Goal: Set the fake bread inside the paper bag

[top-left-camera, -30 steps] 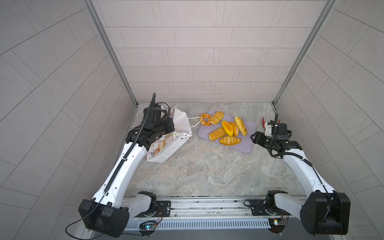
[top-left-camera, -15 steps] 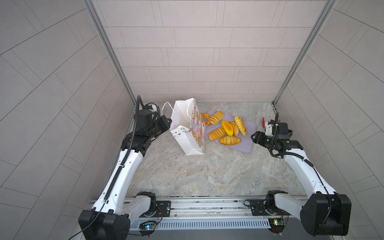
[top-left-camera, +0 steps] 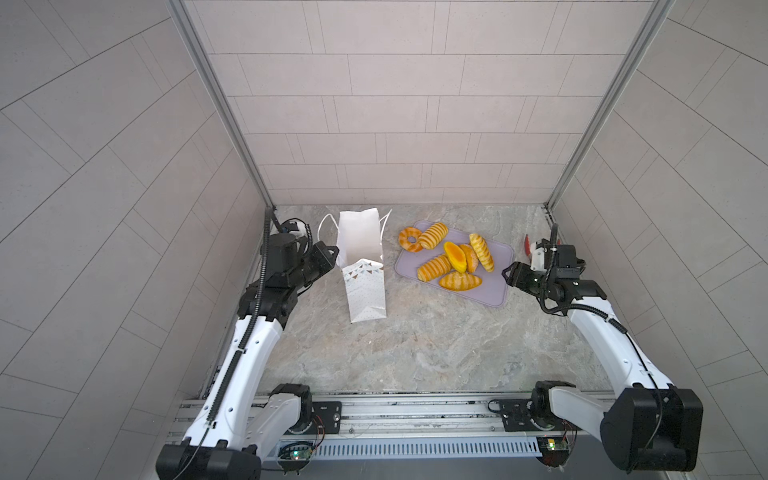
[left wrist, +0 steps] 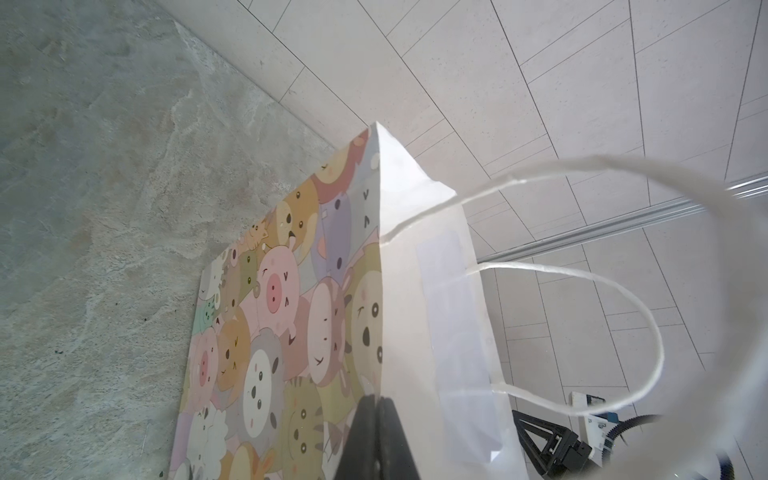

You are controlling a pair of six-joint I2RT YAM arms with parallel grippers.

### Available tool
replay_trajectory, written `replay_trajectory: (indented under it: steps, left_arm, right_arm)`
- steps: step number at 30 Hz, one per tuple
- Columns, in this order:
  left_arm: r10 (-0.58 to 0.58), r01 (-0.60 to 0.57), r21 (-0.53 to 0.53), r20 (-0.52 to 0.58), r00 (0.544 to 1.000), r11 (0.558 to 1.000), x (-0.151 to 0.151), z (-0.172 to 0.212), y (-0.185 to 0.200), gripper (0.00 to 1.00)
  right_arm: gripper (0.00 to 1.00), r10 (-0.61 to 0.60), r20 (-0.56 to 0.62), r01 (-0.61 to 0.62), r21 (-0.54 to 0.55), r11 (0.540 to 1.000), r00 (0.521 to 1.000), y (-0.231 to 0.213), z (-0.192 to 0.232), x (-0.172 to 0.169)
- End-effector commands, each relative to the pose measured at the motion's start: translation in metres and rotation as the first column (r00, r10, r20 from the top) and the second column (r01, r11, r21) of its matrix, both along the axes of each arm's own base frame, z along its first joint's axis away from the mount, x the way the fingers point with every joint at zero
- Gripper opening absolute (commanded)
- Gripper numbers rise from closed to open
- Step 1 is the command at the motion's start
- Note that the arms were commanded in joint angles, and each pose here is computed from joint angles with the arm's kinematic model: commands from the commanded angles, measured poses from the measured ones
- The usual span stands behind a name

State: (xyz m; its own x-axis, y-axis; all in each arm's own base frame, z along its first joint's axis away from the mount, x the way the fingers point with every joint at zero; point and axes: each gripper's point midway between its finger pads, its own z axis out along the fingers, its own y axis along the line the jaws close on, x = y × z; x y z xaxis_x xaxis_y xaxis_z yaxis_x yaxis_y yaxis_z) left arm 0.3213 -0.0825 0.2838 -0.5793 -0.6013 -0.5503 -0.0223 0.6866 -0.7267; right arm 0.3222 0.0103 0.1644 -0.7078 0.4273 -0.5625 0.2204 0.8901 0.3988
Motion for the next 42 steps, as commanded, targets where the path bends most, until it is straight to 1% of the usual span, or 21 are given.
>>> replay_trajectory:
  steps: [1,5,9,10,12,14,17,19,20,24,27,31,36,40,42]
  left_arm:
    - [0.021,-0.021,0.007,0.025,0.999,1.0,-0.005,0.002,0.005,0.0]
    - [0.02,-0.02,-0.003,-0.019,1.0,1.0,-0.005,-0.018,0.006,0.0]
    - [0.034,-0.034,-0.018,-0.024,0.999,0.999,-0.005,-0.022,0.01,0.0]
    - [0.036,-0.037,-0.02,-0.022,0.999,0.999,-0.004,-0.02,0.011,0.05]
    - [0.042,-0.043,-0.023,-0.017,0.999,0.999,-0.004,-0.017,0.013,0.21]
    - [0.043,-0.043,-0.024,-0.012,0.999,0.999,-0.004,-0.014,0.014,0.47]
    - [0.038,-0.038,-0.016,0.0,0.999,0.999,-0.004,-0.007,0.014,0.77]
    - [0.034,-0.034,-0.004,0.011,0.999,0.999,-0.006,-0.001,0.015,0.88]
    - [0.031,-0.031,0.003,0.021,0.999,1.0,-0.007,0.003,0.015,0.91]
    - [-0.024,0.022,0.044,0.04,0.999,0.999,-0.012,0.013,0.01,1.0]
    - [-0.053,0.051,0.08,0.024,0.998,0.995,-0.018,0.014,0.009,1.0]
    - [-0.097,0.098,0.122,-0.015,0.995,0.988,-0.029,0.01,0.006,1.0]
    - [-0.083,0.094,0.187,-0.068,0.994,0.978,-0.048,0.0,0.014,1.0]
    - [-0.045,0.072,0.259,-0.11,0.993,0.963,-0.068,-0.007,0.026,1.0]
    - [-0.027,0.058,0.29,-0.112,0.993,0.955,-0.077,-0.004,0.031,1.0]
  right_arm:
    - [0.66,-0.007,0.011,0.007,-0.021,1.0,1.0,-0.004,0.007,0.001]
    - [0.66,-0.007,0.014,0.007,-0.019,1.0,1.0,-0.004,0.008,0.003]
    - [0.67,-0.004,0.012,0.005,-0.028,1.0,1.0,-0.005,0.009,0.001]
    - [0.68,-0.005,0.012,0.005,-0.032,0.999,1.0,-0.005,0.009,0.001]
    - [0.69,-0.007,0.014,0.008,-0.037,0.999,1.0,-0.006,0.01,0.0]
    - [0.71,-0.009,0.018,0.01,-0.037,0.999,1.0,-0.006,0.011,0.0]
    - [0.73,-0.013,0.026,0.014,-0.04,0.999,1.0,-0.007,0.013,0.001]
    - [0.74,-0.016,0.03,0.017,-0.044,0.999,0.999,-0.008,0.015,0.001]
    - [0.74,-0.017,0.029,0.018,-0.045,0.999,0.999,-0.008,0.016,0.002]
    - [0.77,-0.027,0.033,0.028,-0.054,0.998,0.999,-0.011,0.019,0.003]
    - [0.83,-0.041,0.033,0.043,-0.064,0.997,0.999,-0.014,0.021,0.004]
    - [0.99,-0.074,0.022,0.076,-0.092,0.993,0.997,-0.021,0.024,0.005]
    - [0.98,-0.14,0.017,0.141,-0.115,0.983,0.99,-0.033,0.026,0.008]
    - [0.89,-0.216,0.048,0.22,-0.129,0.967,0.975,-0.045,0.031,0.014]
    - [0.87,-0.247,0.078,0.255,-0.136,0.957,0.966,-0.051,0.034,0.017]
